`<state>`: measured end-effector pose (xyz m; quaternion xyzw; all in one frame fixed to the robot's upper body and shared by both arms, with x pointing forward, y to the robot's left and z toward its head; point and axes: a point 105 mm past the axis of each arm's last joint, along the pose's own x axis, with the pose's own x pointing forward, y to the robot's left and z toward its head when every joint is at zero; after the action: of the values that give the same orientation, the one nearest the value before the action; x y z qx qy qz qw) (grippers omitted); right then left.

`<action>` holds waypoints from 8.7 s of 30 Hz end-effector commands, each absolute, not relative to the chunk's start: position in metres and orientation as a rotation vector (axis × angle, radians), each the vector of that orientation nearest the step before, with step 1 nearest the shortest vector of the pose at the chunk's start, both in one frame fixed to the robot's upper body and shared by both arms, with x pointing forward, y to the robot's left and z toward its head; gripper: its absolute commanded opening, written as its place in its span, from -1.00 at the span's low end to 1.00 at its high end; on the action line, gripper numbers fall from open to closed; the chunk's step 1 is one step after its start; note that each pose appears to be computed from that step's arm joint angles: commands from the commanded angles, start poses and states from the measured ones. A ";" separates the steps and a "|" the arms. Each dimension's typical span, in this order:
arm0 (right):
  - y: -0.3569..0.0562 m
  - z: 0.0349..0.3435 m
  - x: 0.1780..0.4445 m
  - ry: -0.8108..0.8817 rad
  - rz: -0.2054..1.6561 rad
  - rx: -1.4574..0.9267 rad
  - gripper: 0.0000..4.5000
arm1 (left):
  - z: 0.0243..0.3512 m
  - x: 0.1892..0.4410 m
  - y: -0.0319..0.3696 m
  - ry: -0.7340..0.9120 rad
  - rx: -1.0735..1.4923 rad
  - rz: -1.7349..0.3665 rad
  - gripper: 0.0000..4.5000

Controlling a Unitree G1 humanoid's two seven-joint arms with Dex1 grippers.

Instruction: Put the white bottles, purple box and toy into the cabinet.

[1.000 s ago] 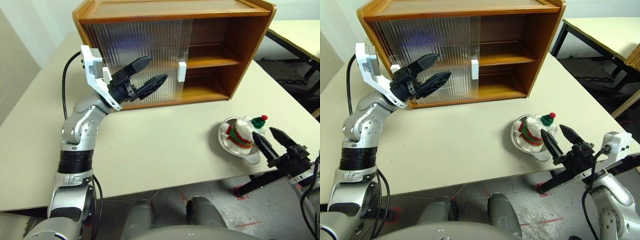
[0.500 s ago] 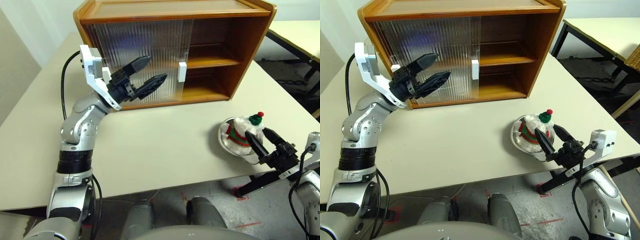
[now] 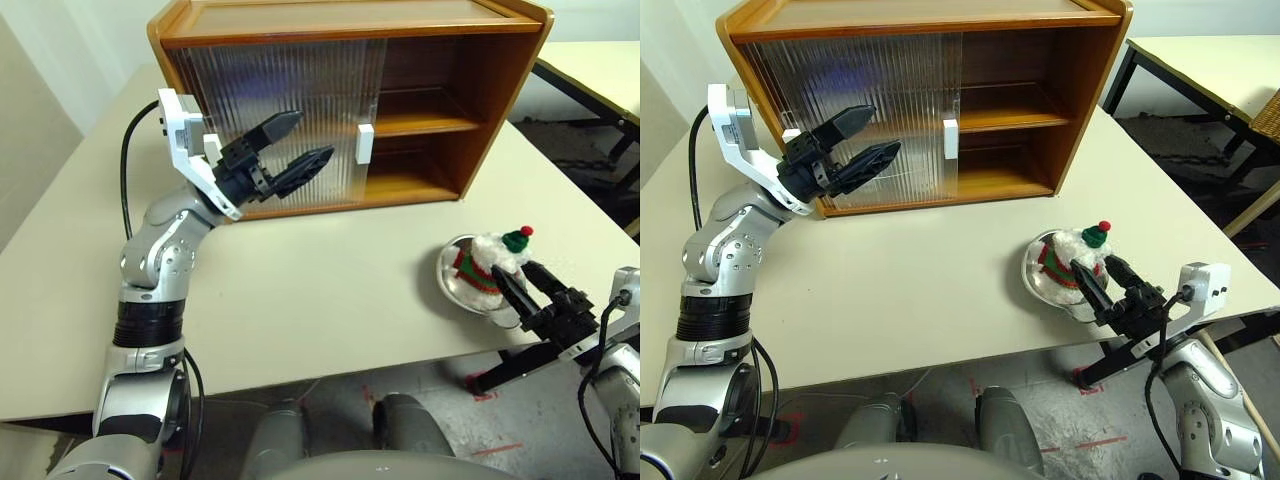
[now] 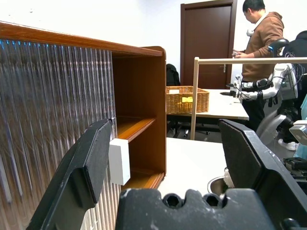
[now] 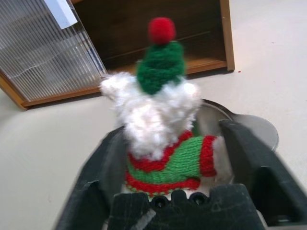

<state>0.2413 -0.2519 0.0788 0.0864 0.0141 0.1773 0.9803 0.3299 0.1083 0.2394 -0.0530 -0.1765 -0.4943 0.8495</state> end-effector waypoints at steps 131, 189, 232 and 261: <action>-0.206 0.244 0.392 -0.309 0.577 -0.136 0.99 | 0.235 0.318 0.109 -0.371 -0.119 -0.979 1.00; -0.283 0.102 0.204 0.315 0.445 1.250 0.99 | 0.232 0.319 0.103 -0.341 -0.135 -1.042 1.00; -0.245 0.051 0.190 0.544 0.513 1.238 0.99 | 0.237 0.317 0.110 -0.339 -0.114 -1.015 1.00; -0.244 0.049 0.194 0.537 0.521 1.229 0.99 | 0.239 0.318 0.109 -0.347 -0.111 -1.014 1.00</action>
<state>0.1943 -0.2450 0.0524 0.5597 0.2421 0.2407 0.7551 0.3198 0.1096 0.2360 -0.0551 -0.1607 -0.4821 0.8595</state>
